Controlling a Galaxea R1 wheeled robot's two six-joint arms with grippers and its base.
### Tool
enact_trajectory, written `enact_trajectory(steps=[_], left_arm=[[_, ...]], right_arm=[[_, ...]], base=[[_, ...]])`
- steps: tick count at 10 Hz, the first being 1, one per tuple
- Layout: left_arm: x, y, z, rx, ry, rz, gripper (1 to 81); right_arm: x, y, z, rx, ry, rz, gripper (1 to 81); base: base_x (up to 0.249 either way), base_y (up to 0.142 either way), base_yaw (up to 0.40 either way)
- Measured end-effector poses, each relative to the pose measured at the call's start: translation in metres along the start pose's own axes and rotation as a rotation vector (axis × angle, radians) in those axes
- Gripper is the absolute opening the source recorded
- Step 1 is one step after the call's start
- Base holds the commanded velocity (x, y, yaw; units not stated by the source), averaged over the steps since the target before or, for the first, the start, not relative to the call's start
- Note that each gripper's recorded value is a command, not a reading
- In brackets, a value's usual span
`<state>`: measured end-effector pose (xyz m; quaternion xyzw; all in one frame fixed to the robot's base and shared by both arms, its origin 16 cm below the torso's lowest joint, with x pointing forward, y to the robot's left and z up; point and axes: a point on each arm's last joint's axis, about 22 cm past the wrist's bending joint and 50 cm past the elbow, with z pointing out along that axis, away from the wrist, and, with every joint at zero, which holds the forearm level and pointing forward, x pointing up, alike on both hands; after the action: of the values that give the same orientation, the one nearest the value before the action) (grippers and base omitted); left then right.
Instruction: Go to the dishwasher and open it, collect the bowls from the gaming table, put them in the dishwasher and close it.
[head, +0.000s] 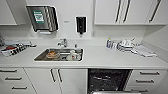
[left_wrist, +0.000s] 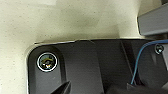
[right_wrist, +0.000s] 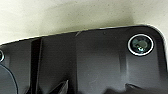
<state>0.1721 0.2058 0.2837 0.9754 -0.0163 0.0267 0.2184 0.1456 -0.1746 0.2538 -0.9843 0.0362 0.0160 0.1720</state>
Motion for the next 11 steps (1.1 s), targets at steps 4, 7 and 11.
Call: enact_trajectory(steps=[4, 7, 11], left_arm=[[-0.023, -0.009, -0.014, 0.097, -0.035, -0.026, 81.1], [-0.015, 0.016, -0.026, 0.082, -0.005, -0.016, 81.1], [-0.018, 0.025, -0.053, 0.089, 0.025, -0.002, 81.1]], right_arm=[[-0.027, -0.01, -0.024, -0.019, -0.032, 0.015, 81.1], [-0.025, -0.019, -0.044, -0.015, -0.001, 0.007, 81.1], [-0.023, -0.031, -0.07, -0.01, 0.04, -0.008, 81.1]], base=[[0.0, 0.0, 0.0], [0.0, 0.0, 0.0], [0.0, 0.0, 0.0]])
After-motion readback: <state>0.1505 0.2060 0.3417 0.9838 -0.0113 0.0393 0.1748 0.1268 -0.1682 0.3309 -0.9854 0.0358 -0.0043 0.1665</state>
